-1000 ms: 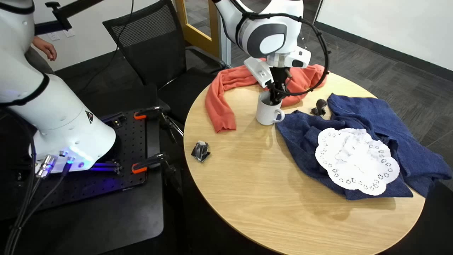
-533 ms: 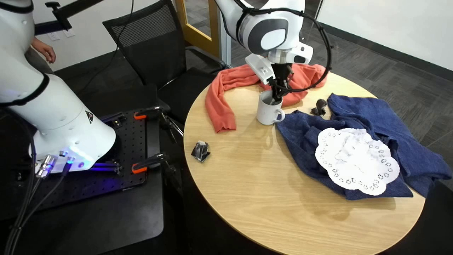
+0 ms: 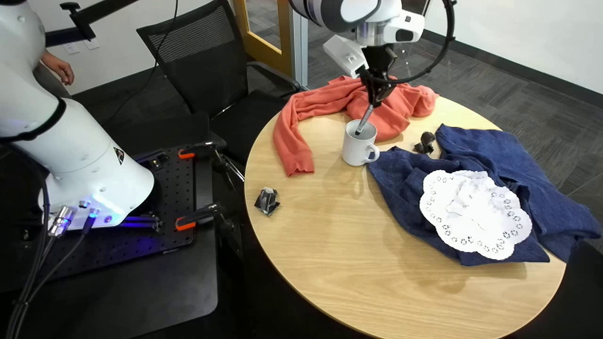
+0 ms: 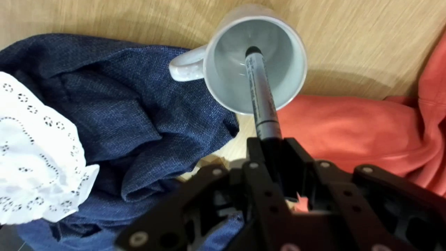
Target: Remove the marker from the mug and place it on the table
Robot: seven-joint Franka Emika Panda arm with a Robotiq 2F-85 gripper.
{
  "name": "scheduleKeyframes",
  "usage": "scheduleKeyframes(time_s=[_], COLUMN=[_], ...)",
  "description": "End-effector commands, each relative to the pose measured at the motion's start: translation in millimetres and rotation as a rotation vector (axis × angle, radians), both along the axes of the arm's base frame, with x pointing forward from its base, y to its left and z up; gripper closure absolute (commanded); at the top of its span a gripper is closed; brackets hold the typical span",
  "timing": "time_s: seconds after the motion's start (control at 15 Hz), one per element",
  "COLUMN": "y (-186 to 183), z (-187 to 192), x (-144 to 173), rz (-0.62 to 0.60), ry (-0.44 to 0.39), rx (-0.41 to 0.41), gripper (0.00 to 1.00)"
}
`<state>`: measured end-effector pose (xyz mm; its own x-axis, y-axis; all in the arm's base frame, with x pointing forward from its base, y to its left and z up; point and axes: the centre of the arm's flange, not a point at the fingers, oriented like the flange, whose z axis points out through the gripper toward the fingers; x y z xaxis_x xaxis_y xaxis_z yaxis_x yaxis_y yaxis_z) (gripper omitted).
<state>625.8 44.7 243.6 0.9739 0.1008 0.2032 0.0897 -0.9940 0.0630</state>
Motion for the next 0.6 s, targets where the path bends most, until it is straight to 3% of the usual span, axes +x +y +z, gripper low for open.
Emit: scheduleKeyframes(time_s=[0.0, 0.27, 0.53], y=[1, -7, -22], z=[56, 90, 96], x=[-37, -56, -68], rz=[-0.021, -0.076, -0.173], ry=[-0.032, -0.057, -0.032], rx=[-0.017, -0.049, -0.069], gripper=[0.94, 0.94, 0.94])
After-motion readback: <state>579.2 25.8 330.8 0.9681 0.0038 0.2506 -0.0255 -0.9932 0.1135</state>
